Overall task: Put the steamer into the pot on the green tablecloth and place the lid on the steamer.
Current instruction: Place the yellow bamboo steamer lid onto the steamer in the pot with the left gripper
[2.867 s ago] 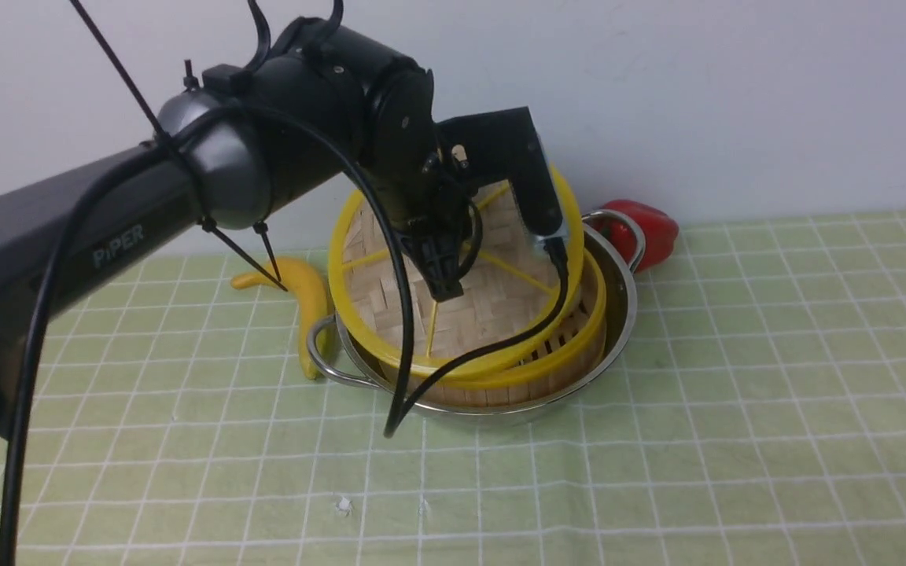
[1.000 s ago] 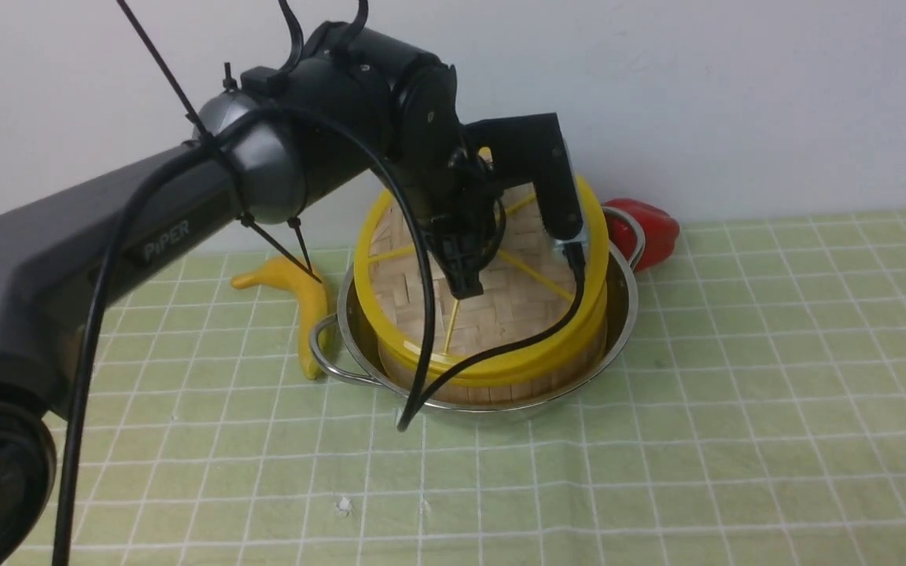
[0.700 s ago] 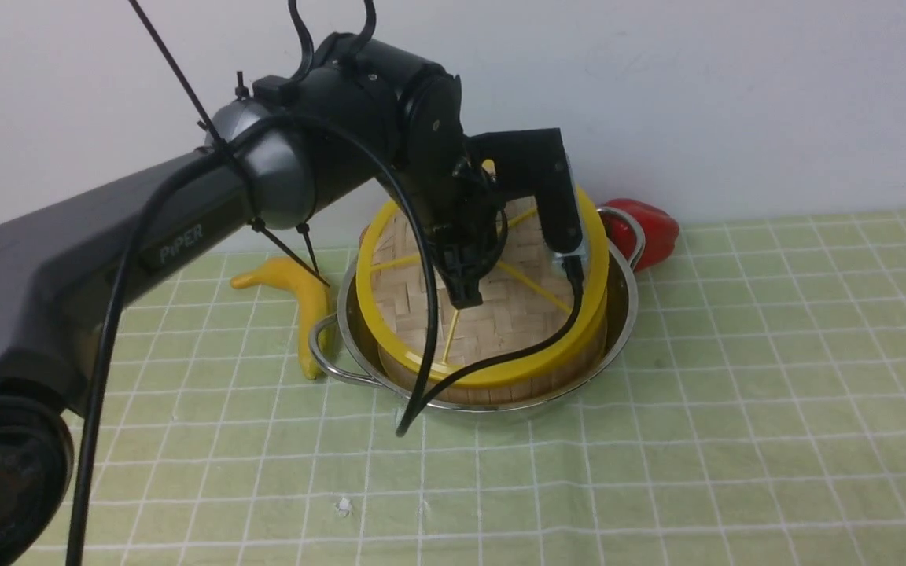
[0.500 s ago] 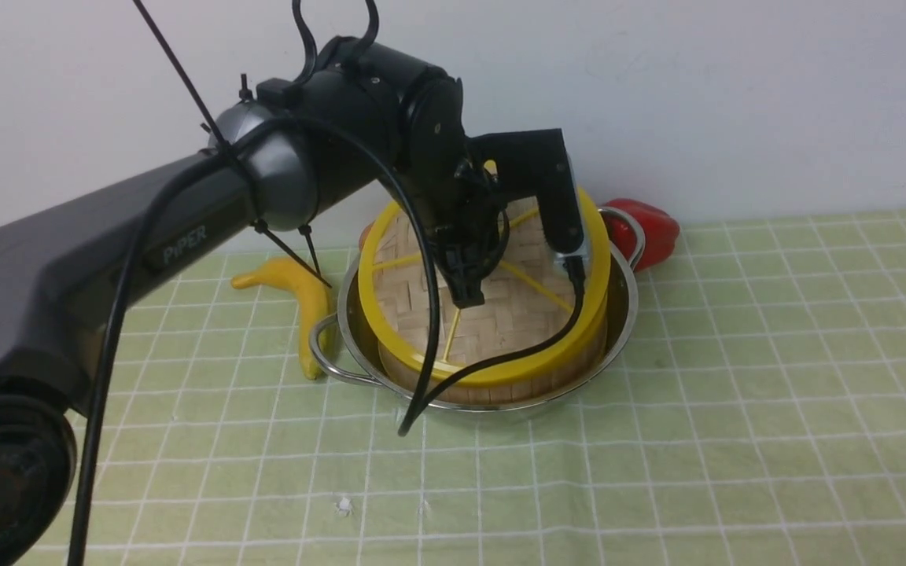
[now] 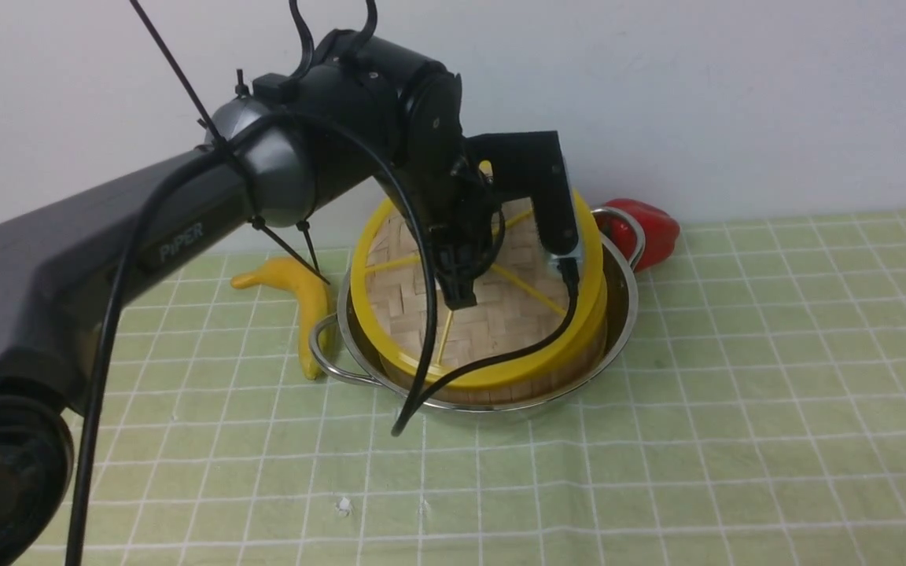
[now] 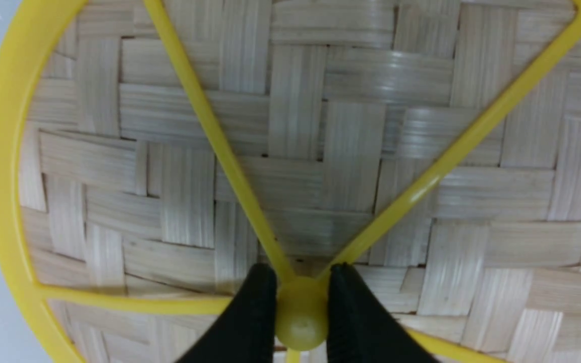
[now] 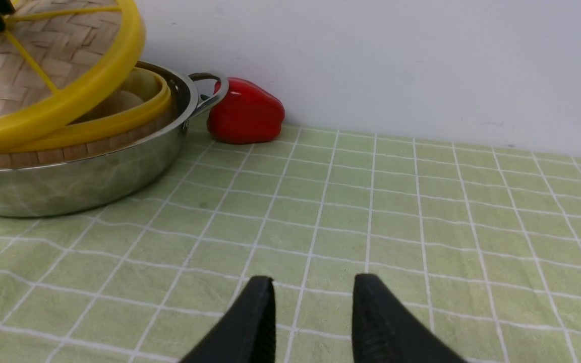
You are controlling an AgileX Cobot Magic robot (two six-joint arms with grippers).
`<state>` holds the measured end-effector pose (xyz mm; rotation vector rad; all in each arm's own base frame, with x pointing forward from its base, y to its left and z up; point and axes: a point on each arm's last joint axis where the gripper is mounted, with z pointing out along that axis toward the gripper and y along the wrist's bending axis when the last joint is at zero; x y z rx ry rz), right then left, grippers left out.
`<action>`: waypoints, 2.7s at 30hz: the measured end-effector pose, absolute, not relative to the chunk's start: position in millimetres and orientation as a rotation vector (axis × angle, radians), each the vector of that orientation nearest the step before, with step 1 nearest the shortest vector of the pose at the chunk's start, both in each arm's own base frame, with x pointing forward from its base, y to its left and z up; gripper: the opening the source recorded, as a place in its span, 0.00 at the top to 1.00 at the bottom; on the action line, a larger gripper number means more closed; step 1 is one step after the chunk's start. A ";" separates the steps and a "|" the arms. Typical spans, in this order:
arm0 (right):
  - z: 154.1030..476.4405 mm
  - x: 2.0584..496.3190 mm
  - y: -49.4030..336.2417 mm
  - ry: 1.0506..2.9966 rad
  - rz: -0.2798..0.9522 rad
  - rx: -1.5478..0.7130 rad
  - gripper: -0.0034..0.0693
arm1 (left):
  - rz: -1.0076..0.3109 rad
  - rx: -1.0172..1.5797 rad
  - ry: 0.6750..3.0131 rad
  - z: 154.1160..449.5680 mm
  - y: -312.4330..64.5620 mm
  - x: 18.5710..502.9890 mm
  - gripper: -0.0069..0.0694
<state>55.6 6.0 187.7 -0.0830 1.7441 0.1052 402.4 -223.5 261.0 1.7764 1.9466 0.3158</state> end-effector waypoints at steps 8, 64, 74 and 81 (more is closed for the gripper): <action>187.7 55.6 6.0 1.744 0.105 -0.083 0.62 | 0.317 1.759 1.930 262.1 -224.6 403.9 0.76; 187.7 55.6 6.0 1.744 0.105 -0.083 0.62 | 0.272 1.687 1.909 221.1 -239.8 424.9 0.76; 187.7 55.6 6.0 1.744 0.105 -0.083 0.62 | 0.296 1.546 1.934 289.6 -223.2 403.2 0.32; 187.7 55.6 6.0 1.744 0.105 -0.083 0.62 | 0.223 1.105 1.872 412.8 -187.4 348.3 0.13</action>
